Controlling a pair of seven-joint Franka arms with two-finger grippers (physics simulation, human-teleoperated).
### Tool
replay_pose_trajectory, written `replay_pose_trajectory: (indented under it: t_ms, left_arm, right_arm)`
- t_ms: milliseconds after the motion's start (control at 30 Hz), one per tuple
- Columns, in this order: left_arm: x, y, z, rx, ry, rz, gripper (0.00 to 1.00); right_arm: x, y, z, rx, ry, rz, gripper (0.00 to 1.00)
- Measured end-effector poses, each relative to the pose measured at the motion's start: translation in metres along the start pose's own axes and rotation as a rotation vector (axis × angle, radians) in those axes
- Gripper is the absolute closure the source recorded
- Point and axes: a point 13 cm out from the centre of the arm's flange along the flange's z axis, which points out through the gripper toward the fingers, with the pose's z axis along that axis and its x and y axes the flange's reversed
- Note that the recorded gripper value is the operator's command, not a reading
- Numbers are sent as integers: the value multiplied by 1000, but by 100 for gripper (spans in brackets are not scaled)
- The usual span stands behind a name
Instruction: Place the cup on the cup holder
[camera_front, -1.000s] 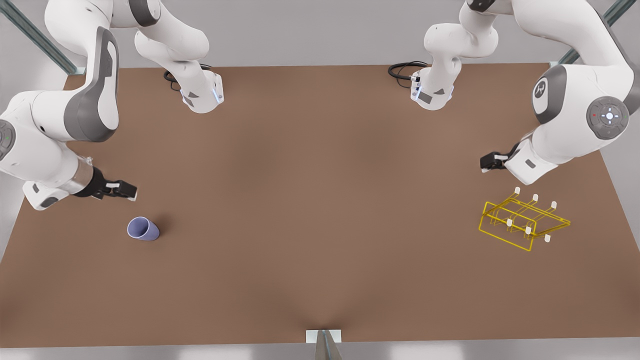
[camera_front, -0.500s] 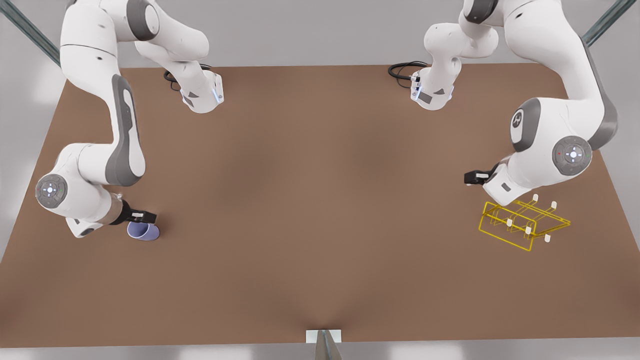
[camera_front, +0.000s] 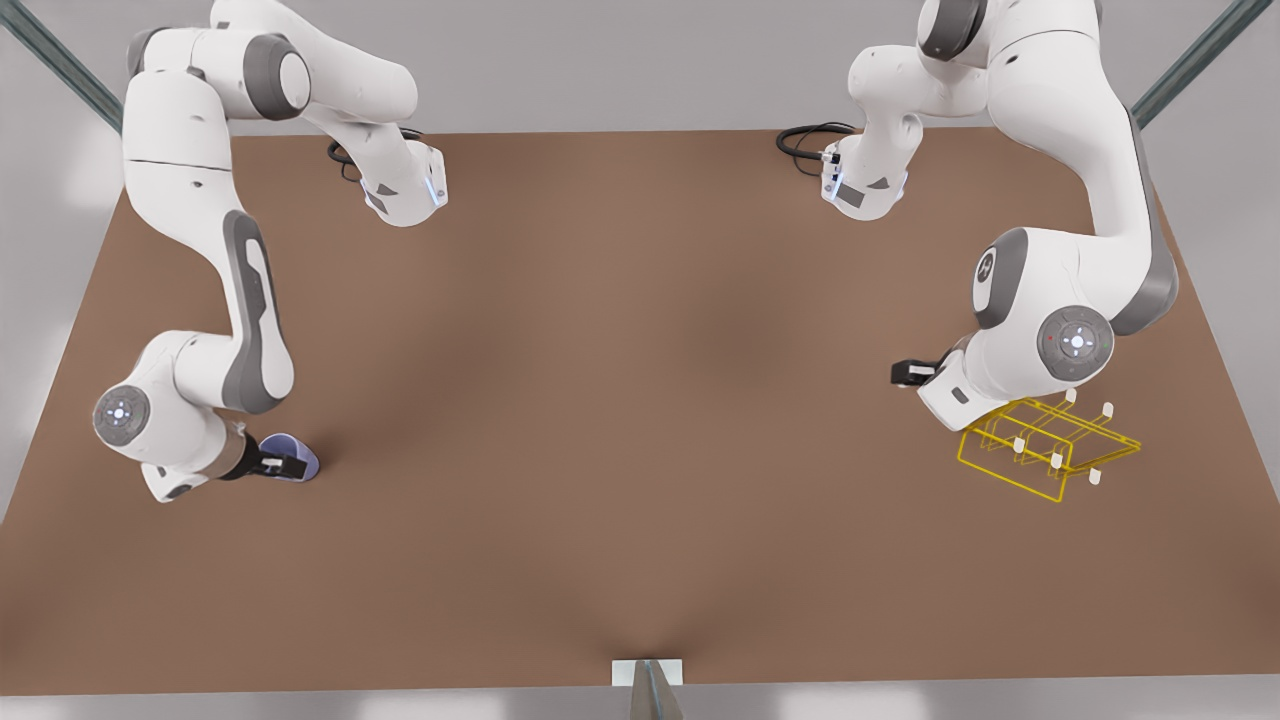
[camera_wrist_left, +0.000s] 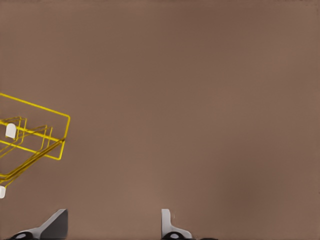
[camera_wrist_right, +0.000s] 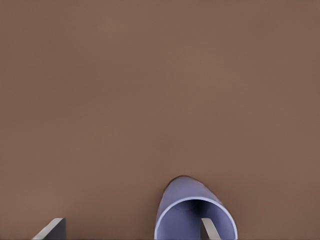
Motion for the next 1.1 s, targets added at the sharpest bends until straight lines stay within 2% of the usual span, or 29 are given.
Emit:
replay_pose_trajectory:
  t_ms: [33,133,167,200,633,667,733,767,800,867,900,967,1000,1100]
  left_arm:
    - [0,0,0,0,-2,-1,53]
    - [-1,-2,-2,7,-6,-3,49]
    - [-1,-2,-2,9,-7,-3,10]
    - [-1,-2,-3,10,-9,-3,0]
    - [-2,-3,0,11,-6,-9,0]
    - [-2,-3,0,11,-6,-9,0]
    - [-2,-3,0,11,-6,-10,0]
    - [-2,-3,0,11,-7,-10,0]
    - [-2,-3,0,11,-6,-10,0]
    - [-2,-3,0,11,-7,-11,0]
    - [-2,-3,0,11,-6,-11,0]
    - [-2,-3,0,12,-6,-11,0]
    - [-2,-3,0,12,-6,-12,0]
    - [-2,-3,0,13,-5,-12,0]
  right_arm:
    - [-1,1,2,0,-2,-8,0]
    - [2,-2,10,1,5,-20,0]
    - [6,-4,15,1,15,-22,0]
    - [10,-9,21,0,26,-19,0]
    - [41,-7,64,-3,124,-63,0]
    - [41,-6,65,-3,129,-67,2]
    - [44,-7,74,-4,147,-68,16]
    - [44,-8,76,-5,152,-68,25]
    - [45,-9,78,-5,156,-68,29]
    - [45,-12,83,-5,163,-66,43]
    - [45,-13,84,-5,163,-66,56]
    - [44,-14,85,-5,164,-68,74]
    - [44,-14,85,-6,163,-68,79]
    - [38,-16,85,-9,156,-68,79]
